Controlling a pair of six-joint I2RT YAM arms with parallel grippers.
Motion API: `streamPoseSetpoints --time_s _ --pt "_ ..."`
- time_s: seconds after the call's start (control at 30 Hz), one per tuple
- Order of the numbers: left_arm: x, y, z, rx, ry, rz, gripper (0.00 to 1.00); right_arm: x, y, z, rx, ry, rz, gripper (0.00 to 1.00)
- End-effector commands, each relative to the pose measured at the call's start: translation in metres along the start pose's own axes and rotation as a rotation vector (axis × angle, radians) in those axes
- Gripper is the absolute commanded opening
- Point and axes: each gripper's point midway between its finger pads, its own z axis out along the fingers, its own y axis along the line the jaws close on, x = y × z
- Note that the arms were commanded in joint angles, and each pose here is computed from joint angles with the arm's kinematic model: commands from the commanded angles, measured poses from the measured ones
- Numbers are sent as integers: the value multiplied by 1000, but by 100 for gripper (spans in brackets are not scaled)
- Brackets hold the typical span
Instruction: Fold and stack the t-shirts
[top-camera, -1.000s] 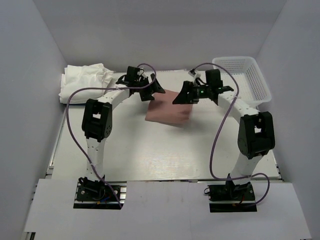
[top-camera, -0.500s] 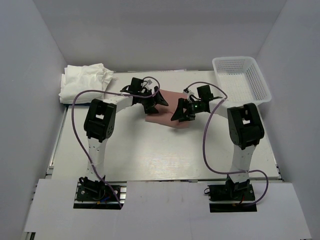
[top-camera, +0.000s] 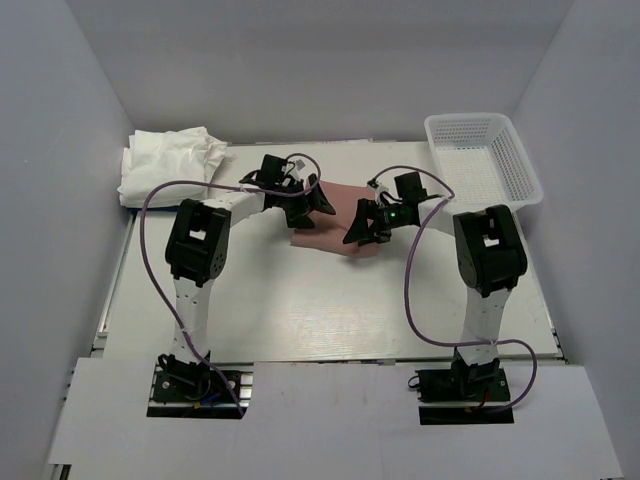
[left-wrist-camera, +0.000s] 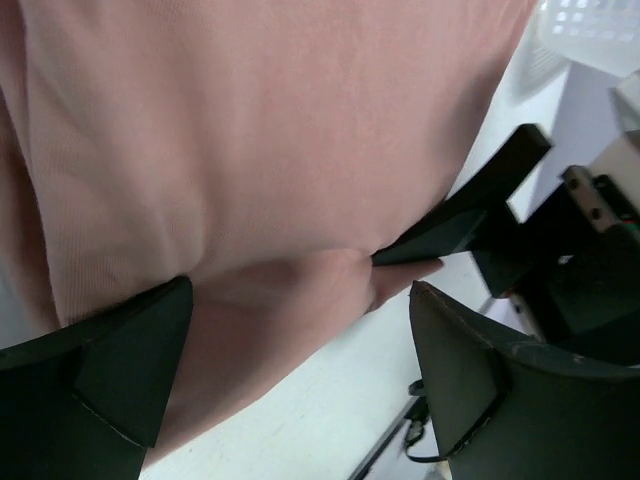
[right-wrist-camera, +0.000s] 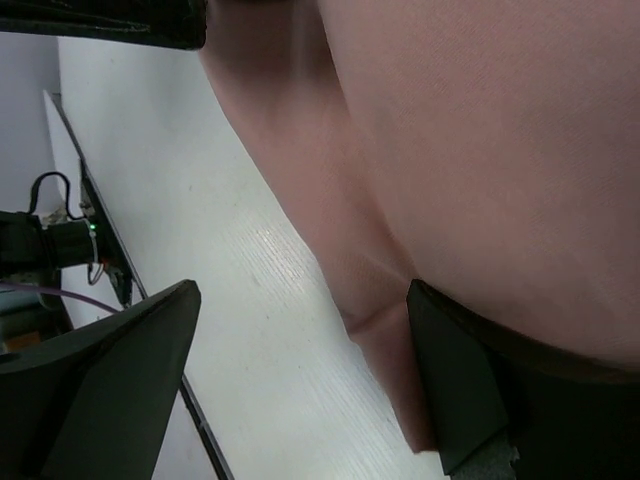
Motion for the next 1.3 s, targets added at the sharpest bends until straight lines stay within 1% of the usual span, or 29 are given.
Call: streamPoseSetpoints --time_s 0.0,0.03,0.07,0.1,0.13,0.2,0.23,0.27,0.3,0.33,0.4,0.43,0.47,0.6,0.73,0.77,0.83,0.87,0.9,0.93,0.97,1.03,1.07,1.1,1.13,1.17,1.27 --pt "-15 -24 -31 -56 -72 133 100 -16 9 -20 76 -29 -86 90" --pt "-18 -35 -40 -43 -92 158 100 -18 16 -22 66 -30 -106 90" --pt "-21 -37 -46 -60 -105 171 100 -31 32 -33 59 -66 -159 90" --pt "-22 -34 -49 -86 -112 203 100 -33 36 -37 62 -74 -175 90" --pt "-30 -25 -52 -149 -145 218 100 -39 45 -45 68 -95 -198 90" --pt "-31 -18 -60 -213 -149 248 100 -42 57 -59 94 -124 -241 90" --pt "-35 -14 -63 -237 -155 298 100 -39 54 -63 118 -130 -235 90" --pt "-36 -11 -65 -259 -154 312 100 -38 55 -66 127 -133 -239 90" --pt "-34 2 -60 -298 -131 314 100 -35 60 -74 147 -153 -256 90" --pt "-40 0 -59 -302 -125 344 100 -34 58 -77 173 -158 -253 90" --pt "-32 21 -47 -350 -48 325 100 -31 61 -88 213 -178 -265 90" --pt "-40 17 -46 -346 -55 340 100 -29 60 -91 231 -178 -267 90" --pt "-41 20 -42 -348 -51 338 100 -31 64 -99 252 -198 -283 90" --pt "-46 33 -29 -363 -47 357 100 -27 61 -107 303 -206 -287 90" --pt "-37 50 -14 -397 -6 352 100 -27 57 -115 364 -211 -299 90" --pt "-35 48 -9 -394 1 359 100 -27 56 -117 371 -213 -299 90" --pt "-27 55 -1 -399 27 365 96 -26 54 -117 382 -216 -302 90" --pt "-31 51 -1 -394 17 370 94 -26 51 -118 390 -220 -302 90" --pt "-26 52 5 -403 35 384 94 -26 48 -119 402 -221 -299 90" --pt "-22 47 8 -410 42 397 92 -23 42 -118 428 -213 -289 90" --pt "-17 57 15 -442 62 405 88 -20 39 -117 433 -203 -280 90" --pt "-13 58 21 -468 79 425 84 -18 35 -116 440 -199 -272 90" --pt "-5 67 26 -508 108 423 78 -16 34 -117 445 -200 -267 90" --pt "-4 71 26 -522 113 421 78 -14 32 -116 446 -200 -260 90" --pt "-5 66 28 -523 106 434 74 -16 33 -114 441 -208 -265 90" --pt "-2 73 29 -545 116 419 62 -15 32 -115 444 -210 -256 90" --pt "-5 73 30 -548 99 416 47 -14 32 -115 442 -211 -251 90"
